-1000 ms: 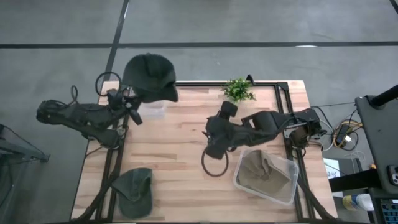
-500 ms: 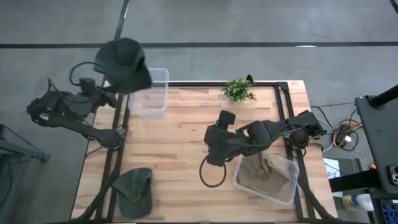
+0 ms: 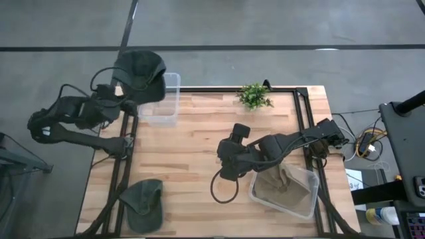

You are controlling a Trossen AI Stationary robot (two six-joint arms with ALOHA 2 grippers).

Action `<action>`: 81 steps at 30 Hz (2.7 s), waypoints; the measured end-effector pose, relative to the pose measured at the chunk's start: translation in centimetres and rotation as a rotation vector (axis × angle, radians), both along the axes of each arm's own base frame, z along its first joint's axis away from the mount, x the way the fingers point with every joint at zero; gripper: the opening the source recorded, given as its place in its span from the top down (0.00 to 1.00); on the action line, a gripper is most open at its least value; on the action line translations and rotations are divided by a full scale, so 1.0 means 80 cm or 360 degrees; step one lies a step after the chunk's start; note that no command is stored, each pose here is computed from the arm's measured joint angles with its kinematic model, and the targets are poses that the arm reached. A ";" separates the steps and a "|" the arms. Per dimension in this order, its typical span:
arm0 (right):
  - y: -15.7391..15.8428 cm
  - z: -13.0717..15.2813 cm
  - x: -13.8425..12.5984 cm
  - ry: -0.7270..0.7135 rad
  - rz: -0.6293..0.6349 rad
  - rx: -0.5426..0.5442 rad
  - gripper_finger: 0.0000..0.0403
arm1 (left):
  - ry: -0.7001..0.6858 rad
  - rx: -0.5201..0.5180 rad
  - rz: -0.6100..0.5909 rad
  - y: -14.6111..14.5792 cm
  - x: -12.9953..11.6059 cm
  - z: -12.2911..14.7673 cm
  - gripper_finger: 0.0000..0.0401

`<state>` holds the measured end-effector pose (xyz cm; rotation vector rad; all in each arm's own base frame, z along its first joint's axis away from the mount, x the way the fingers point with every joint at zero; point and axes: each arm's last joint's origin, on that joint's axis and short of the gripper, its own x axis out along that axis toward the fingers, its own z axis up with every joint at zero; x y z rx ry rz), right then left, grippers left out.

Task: Pick & Place hat
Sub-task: Put the right black cap into the top transparent bin, then put the black cap into the top transparent bin

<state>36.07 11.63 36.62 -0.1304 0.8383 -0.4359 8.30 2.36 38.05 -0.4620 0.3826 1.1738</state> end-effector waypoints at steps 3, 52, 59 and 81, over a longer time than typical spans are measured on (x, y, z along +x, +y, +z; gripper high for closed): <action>0.000 -0.002 0.000 0.0003 -0.0008 0.0005 0.42 | 0.0118 -0.0018 0.0061 0.006 0.015 -0.006 0.99; 0.008 -0.027 0.006 0.0008 0.0013 -0.0002 0.42 | 0.0947 -0.0678 0.0289 0.123 0.135 -0.105 0.59; 0.008 -0.027 0.006 -0.0002 0.0005 0.0014 0.42 | 0.0941 -0.0770 0.0148 0.112 0.127 -0.096 0.52; 0.043 -0.020 0.020 -0.0118 0.0462 0.0652 0.42 | 0.0295 -0.0711 -0.0719 -0.026 0.094 -0.032 0.52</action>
